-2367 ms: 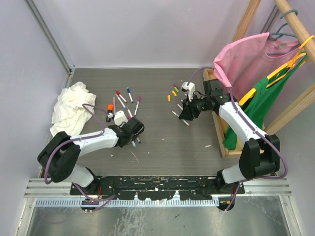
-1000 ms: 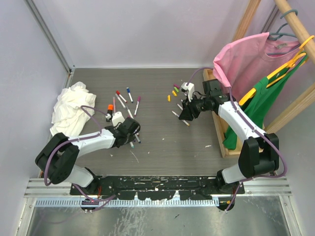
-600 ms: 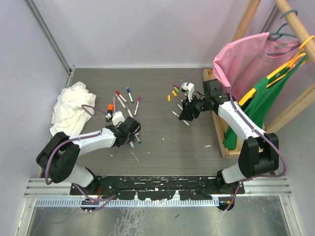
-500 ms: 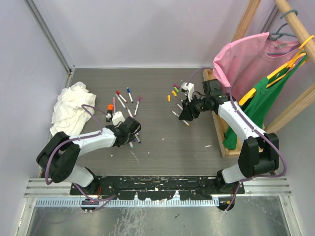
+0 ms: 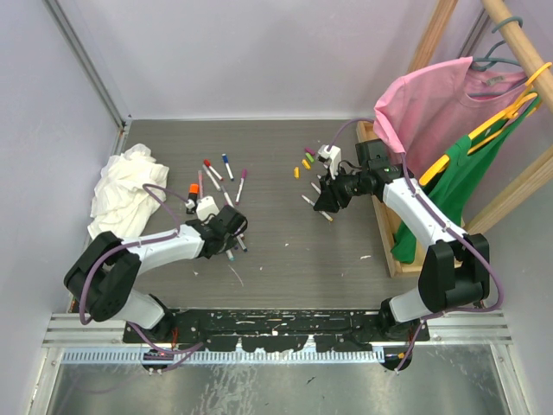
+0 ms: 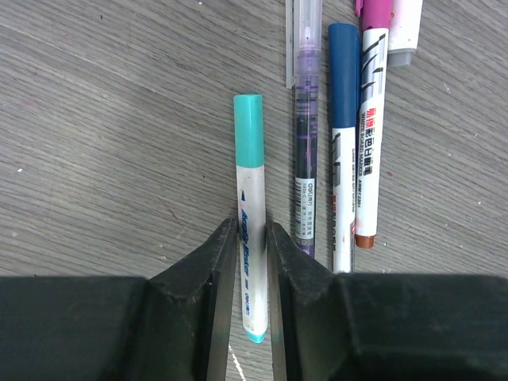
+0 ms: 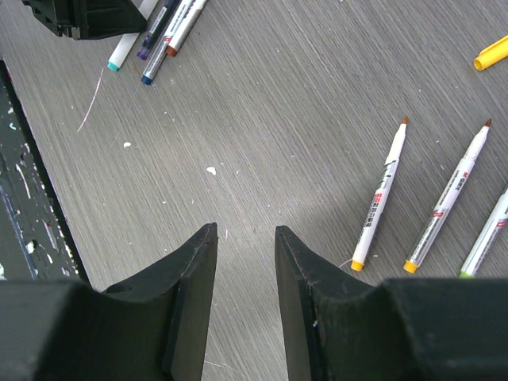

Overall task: Open the pen caps
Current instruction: Pick up the pen from the center of the board.

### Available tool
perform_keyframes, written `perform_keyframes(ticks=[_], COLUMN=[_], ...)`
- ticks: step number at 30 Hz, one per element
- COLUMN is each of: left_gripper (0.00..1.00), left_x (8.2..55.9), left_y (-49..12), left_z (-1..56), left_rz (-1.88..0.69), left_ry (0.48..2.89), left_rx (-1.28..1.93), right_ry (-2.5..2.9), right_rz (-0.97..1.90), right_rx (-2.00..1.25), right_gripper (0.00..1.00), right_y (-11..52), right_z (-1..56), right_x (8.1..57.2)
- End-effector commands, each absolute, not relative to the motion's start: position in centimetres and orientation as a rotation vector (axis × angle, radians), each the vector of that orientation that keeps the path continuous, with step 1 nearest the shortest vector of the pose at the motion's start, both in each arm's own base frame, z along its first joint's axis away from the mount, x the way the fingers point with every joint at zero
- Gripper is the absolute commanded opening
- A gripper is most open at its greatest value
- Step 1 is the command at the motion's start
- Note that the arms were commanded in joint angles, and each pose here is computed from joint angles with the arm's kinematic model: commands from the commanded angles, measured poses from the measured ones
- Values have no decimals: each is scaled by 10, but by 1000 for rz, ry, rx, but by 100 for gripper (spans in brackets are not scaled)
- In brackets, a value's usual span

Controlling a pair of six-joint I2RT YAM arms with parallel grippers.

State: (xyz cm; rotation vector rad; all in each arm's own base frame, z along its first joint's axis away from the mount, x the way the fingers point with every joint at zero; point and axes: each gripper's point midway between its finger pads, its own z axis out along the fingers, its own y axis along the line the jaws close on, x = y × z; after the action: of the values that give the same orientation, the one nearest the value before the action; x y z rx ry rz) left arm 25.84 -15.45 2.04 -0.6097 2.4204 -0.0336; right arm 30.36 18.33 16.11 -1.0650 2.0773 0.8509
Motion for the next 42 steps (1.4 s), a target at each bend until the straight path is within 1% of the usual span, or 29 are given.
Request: perform_keyframes(ticks=[1, 6, 7, 17, 33, 37, 42], left_gripper=[25, 24, 20, 7, 0, 0, 0], left_x=[253, 252, 252, 252, 255, 256, 256], left_y=[-141, -140, -142, -139, -139, -141, -151], left_z=[15, 12, 10, 15, 38, 48, 64], left_rz=[24, 17, 4, -2, -46, -105, -254], left_ry=[2419, 2423, 2425, 2415, 2373, 2344, 2288], left_rx=[-629, -636, -642, -634, -573, -560, -523], right_ry=[2019, 2020, 2020, 2013, 1993, 1980, 1939], right_rz=[868, 869, 870, 880, 945, 1000, 1081], right_rx=[-1089, -1089, -1089, -1089, -1087, -1083, -1071], right_gripper=[41, 41, 41, 41, 41, 41, 41], right_y=[189, 189, 189, 190, 196, 202, 211], right_z=[175, 175, 175, 177, 180, 182, 189], right_x=[303, 303, 302, 301, 296, 290, 282])
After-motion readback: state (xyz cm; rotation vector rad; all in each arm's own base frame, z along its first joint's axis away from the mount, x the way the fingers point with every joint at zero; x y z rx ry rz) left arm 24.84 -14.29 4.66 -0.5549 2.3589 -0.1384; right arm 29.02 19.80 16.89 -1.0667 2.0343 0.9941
